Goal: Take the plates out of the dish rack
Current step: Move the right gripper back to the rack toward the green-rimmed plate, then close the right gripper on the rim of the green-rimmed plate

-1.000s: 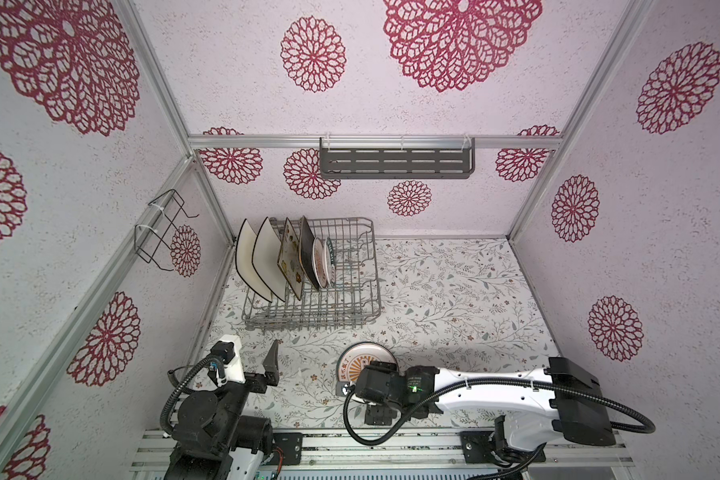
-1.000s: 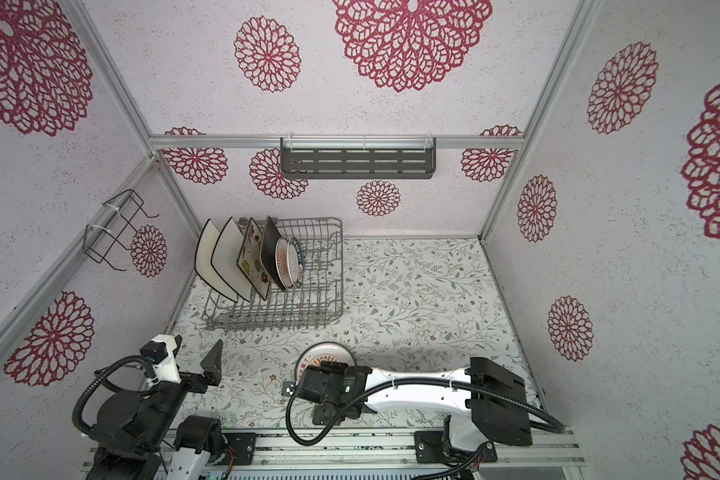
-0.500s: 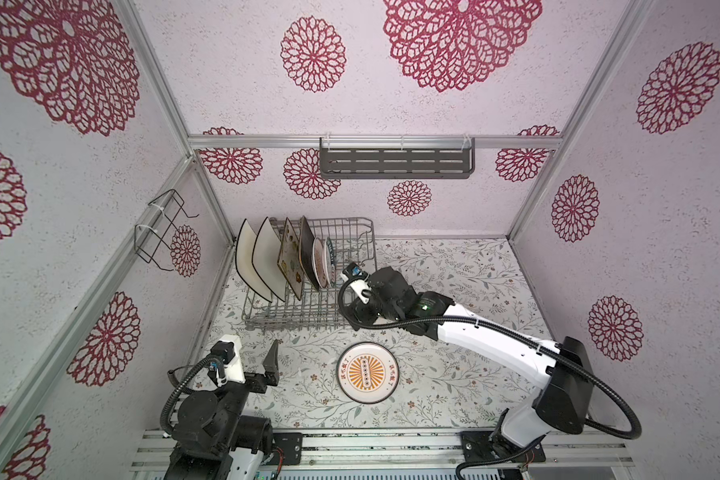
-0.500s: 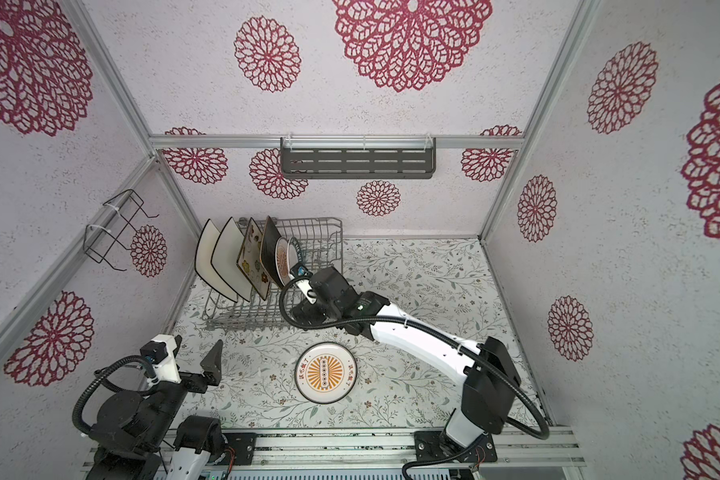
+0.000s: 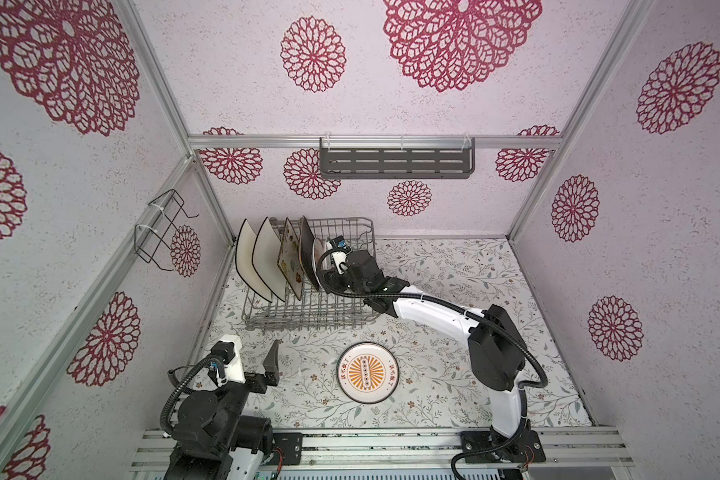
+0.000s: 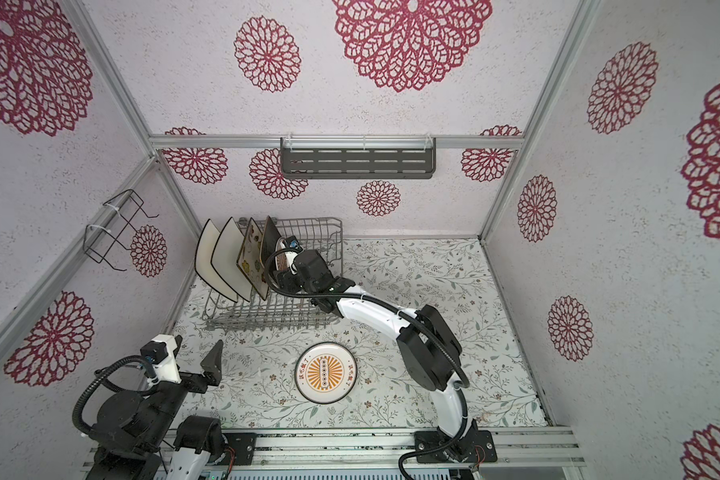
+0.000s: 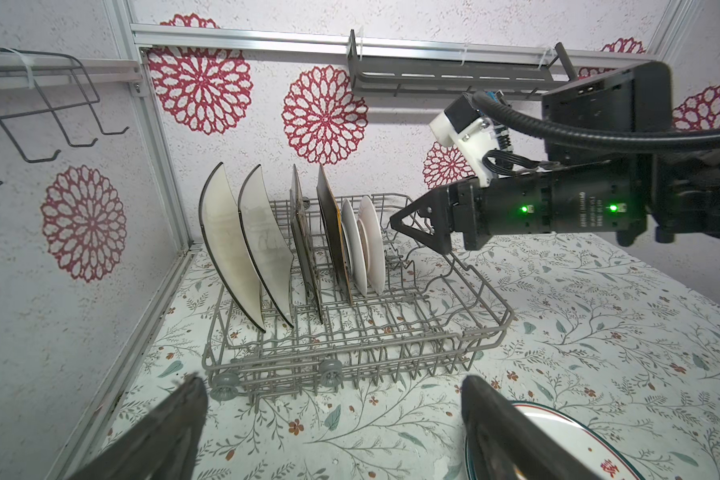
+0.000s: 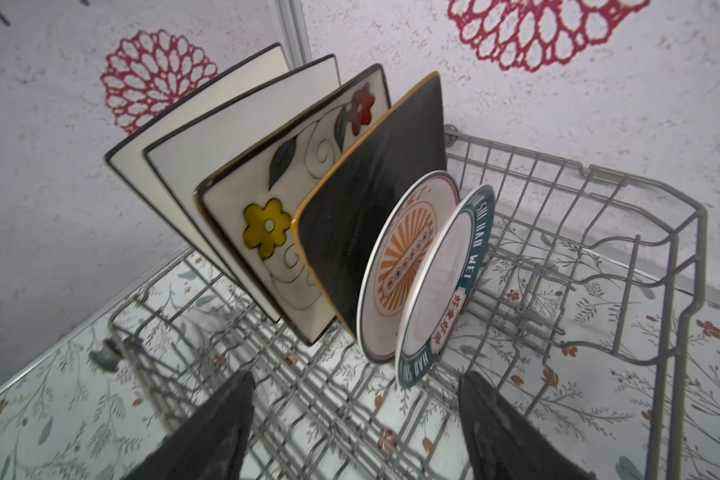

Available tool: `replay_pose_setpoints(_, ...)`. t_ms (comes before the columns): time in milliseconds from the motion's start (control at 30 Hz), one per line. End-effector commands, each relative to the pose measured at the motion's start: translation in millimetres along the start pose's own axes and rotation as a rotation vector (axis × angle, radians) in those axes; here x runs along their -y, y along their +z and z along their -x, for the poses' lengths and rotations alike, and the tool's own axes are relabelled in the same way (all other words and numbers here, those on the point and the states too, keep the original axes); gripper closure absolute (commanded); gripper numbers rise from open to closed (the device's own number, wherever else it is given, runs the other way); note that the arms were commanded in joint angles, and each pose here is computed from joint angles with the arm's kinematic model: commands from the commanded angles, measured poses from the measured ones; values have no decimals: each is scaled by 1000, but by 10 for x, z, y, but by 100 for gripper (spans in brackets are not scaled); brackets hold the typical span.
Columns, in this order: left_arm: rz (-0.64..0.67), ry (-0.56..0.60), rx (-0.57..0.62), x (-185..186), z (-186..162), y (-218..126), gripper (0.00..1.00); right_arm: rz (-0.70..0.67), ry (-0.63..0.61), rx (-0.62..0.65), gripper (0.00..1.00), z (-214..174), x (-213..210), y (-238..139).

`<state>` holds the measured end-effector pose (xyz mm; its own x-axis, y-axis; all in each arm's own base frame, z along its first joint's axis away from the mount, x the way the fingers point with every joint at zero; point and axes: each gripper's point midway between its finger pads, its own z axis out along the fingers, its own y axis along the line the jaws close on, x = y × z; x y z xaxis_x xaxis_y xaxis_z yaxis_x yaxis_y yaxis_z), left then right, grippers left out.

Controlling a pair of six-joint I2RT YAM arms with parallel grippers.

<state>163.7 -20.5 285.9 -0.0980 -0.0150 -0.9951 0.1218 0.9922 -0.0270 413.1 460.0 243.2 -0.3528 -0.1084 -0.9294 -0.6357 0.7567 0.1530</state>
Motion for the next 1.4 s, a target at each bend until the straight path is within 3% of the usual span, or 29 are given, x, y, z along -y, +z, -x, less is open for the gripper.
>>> replay_pose_setpoints(0,-16,14,8,28,11,23,3,-66,98,111,25,368,251,89)
replay_pose_setpoints(267,-15,14,1,26,2,34,3,-96,189,73,29,131,518,530)
replay_pose_setpoints(567,-9,14,-6,15,-2,50,3,-68,238,36,32,-103,513,869)
replay_pose_setpoints(933,-12,14,-8,20,-7,53,3,-71,225,25,66,-138,526,889)
replay_pose_setpoints(1367,-18,16,0,30,1,37,3,-74,182,32,83,-2,558,744)
